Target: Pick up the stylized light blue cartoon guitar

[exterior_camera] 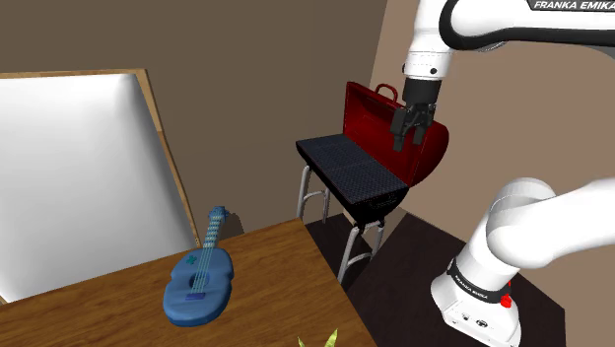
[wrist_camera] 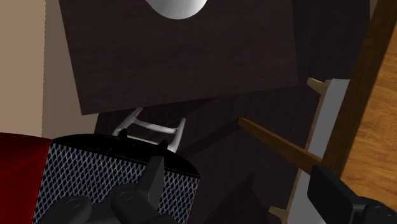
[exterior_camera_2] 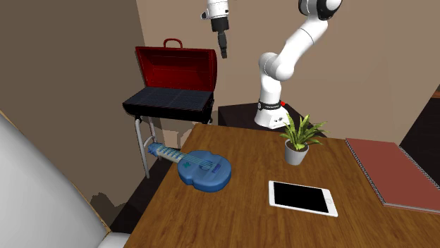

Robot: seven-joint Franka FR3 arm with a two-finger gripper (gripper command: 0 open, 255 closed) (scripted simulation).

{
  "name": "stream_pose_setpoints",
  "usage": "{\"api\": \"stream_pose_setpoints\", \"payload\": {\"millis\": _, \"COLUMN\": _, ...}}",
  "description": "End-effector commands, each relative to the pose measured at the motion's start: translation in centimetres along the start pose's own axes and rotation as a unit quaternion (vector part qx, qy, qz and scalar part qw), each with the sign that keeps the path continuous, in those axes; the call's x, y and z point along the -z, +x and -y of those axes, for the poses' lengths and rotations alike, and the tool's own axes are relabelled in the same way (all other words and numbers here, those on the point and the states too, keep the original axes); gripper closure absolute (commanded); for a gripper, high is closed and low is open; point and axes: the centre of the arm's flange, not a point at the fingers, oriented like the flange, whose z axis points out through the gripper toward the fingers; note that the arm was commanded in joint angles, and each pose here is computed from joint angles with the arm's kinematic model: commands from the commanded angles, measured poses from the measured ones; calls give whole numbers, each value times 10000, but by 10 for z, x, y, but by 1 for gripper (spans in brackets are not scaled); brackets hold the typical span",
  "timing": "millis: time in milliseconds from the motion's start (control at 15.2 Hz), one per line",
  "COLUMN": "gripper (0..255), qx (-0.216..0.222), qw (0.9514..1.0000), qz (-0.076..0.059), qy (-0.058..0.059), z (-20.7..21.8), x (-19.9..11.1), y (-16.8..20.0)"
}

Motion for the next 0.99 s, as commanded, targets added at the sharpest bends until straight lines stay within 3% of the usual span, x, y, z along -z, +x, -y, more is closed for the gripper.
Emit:
{"api": "stream_pose_setpoints", "payload": {"millis": 0, "gripper": 0, "qx": 0, "qw": 10000, "qz": 0, "qy": 0, "z": 0, "x": 0, "y": 0}}
{"api": "stream_pose_setpoints", "payload": {"millis": 924, "gripper": 0, "qx": -965, "qw": 9951, "qz": -203, "qy": 5, "z": 170, "x": -65, "y": 29}}
